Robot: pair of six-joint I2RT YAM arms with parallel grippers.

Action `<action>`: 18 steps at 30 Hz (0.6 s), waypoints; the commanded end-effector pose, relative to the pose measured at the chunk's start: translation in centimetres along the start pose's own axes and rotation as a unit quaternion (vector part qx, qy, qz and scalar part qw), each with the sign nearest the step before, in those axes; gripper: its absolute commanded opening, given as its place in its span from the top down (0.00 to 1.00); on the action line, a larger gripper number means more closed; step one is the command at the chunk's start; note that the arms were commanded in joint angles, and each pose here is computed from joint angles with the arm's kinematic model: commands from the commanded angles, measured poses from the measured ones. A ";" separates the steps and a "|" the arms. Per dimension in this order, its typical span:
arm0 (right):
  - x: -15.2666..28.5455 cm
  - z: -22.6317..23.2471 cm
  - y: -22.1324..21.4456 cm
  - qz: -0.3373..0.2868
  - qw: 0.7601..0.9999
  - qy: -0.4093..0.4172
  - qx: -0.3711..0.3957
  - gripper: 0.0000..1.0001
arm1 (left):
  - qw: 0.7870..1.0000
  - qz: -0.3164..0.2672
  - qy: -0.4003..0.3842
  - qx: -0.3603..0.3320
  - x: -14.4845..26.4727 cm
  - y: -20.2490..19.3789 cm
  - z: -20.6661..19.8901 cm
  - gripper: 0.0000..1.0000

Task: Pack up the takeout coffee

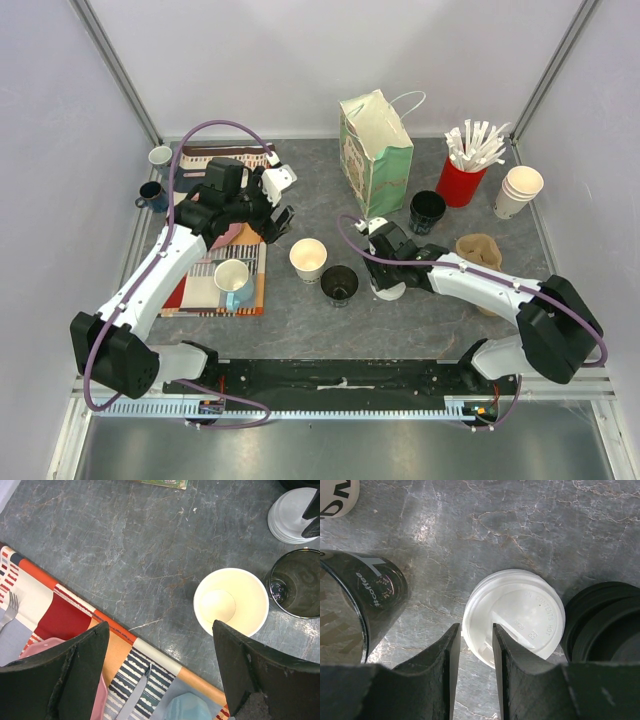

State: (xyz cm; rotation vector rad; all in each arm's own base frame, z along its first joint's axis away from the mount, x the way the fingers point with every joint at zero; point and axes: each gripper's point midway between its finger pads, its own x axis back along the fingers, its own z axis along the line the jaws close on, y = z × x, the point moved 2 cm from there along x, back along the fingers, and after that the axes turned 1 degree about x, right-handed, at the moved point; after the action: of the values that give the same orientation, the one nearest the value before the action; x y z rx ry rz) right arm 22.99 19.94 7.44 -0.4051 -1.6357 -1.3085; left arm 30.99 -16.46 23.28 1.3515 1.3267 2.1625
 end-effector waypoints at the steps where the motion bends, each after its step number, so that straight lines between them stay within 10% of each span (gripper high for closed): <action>1: -0.7 0.0 -0.1 -0.006 1.000 -0.008 -0.010 0.61 | 1.000 -0.016 -0.018 0.000 -0.1 0.7 -0.3 0.10; 18: -0.9 0.5 -0.2 -0.004 1.000 -0.007 -0.008 0.85 | 1.000 -0.016 -0.024 -0.003 -0.1 0.6 -0.5 0.10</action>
State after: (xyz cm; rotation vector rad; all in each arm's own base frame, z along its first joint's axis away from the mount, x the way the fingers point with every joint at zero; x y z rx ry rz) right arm 22.59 20.06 6.23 -0.4318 -1.6295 -1.3011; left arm 30.71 -16.79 23.30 1.3657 1.3229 2.1308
